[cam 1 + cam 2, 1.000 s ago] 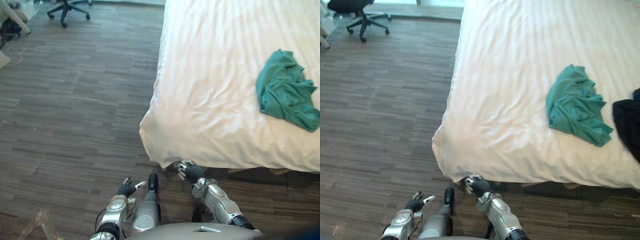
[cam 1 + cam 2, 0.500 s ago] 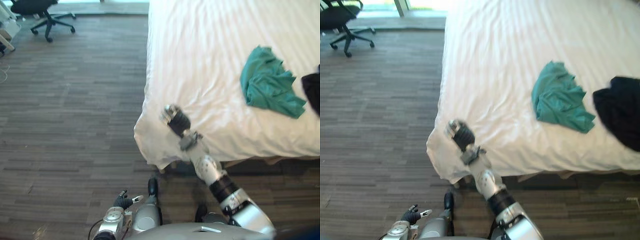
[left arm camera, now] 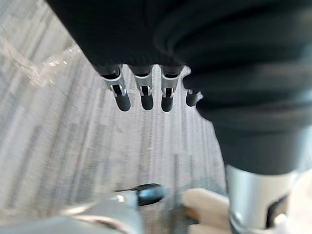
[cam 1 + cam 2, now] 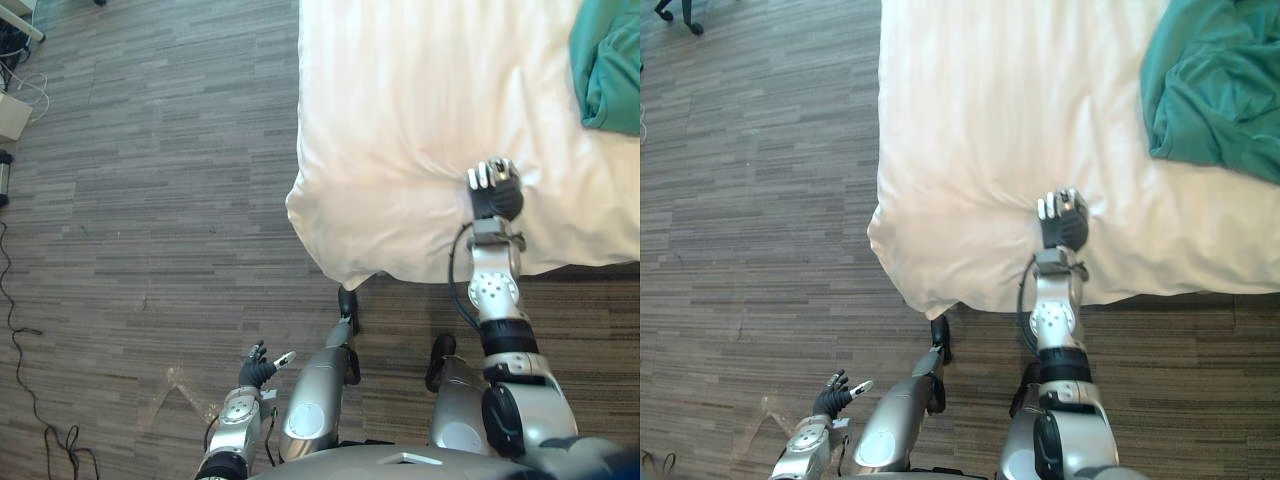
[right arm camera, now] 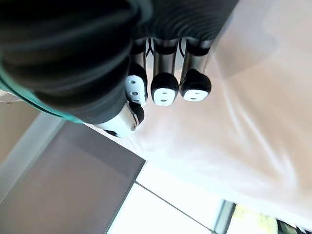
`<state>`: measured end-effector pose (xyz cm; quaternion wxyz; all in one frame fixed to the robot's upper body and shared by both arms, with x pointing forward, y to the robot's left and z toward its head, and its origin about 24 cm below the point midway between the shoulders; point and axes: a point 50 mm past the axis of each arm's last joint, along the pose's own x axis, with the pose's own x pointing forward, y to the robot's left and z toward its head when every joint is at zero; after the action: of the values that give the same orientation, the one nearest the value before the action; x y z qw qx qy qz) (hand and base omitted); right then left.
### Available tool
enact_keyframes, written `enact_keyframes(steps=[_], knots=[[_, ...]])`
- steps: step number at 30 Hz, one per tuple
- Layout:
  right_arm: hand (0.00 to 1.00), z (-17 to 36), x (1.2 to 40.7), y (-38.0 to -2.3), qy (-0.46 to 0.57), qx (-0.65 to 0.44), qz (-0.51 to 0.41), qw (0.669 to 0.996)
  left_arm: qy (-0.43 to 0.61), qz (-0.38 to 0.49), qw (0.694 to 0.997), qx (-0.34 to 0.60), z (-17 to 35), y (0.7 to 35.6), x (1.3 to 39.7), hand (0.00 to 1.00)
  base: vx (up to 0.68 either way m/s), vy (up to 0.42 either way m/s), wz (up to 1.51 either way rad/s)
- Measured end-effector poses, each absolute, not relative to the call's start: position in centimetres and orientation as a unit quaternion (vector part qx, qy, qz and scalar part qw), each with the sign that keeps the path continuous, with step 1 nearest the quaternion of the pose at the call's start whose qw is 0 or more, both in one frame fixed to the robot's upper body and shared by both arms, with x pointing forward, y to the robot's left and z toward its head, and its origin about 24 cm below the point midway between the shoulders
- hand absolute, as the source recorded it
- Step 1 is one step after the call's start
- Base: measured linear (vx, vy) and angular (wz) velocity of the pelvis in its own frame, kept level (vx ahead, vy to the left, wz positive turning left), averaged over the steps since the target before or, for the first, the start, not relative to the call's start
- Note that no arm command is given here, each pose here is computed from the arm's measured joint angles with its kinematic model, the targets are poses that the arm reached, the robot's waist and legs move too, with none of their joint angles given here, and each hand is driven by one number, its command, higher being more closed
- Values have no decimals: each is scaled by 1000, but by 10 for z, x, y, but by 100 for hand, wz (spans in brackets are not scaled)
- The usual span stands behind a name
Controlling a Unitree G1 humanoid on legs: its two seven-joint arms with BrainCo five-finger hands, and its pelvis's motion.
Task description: Tidy the bed and pick cloth on bed and put in laundry
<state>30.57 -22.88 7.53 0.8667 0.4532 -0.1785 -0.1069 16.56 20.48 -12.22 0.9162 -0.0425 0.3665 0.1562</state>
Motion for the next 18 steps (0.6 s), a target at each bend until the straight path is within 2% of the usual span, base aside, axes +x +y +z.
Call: enact_keyframes(steps=[1, 2, 3, 5, 8, 9, 11, 13, 15, 18], knots=[[100, 62, 293, -245, -172, 455, -150, 861, 363, 168, 915, -49, -121, 209, 168, 0, 219, -8, -15], [100, 39, 267, -276, -156, 459, -244, 840, 361, 187, 912, -59, -120, 215, 171, 0, 196, -4, -16], [100, 33, 260, -283, -150, 459, -266, 834, 361, 190, 911, -62, -120, 215, 171, 0, 211, -2, -24], [100, -3, 200, -324, -125, 444, -404, 790, 366, 209, 904, -75, -122, 219, 168, 0, 230, 1, -45], [100, -21, 150, -345, -108, 417, -486, 760, 380, 234, 891, -87, -127, 221, 155, 0, 269, -2, -74], [0, -24, 142, -346, -101, 411, -496, 758, 383, 236, 888, -90, -128, 220, 151, 0, 262, -18, -117], [0, -30, 141, -341, -79, 409, -495, 763, 387, 235, 886, -96, -130, 216, 149, 0, 272, -83, -131], [0, -41, 154, -325, -28, 401, -468, 787, 392, 243, 880, -116, -132, 211, 148, 0, 185, -211, -163], [0, -53, 157, -312, 18, 392, -451, 802, 421, 277, 854, -131, -142, 221, 125, 0, 188, -256, -112], [0, -70, 144, -316, 82, 360, -465, 805, 447, 275, 838, -149, -151, 207, 109, 0, 163, -29, -43]])
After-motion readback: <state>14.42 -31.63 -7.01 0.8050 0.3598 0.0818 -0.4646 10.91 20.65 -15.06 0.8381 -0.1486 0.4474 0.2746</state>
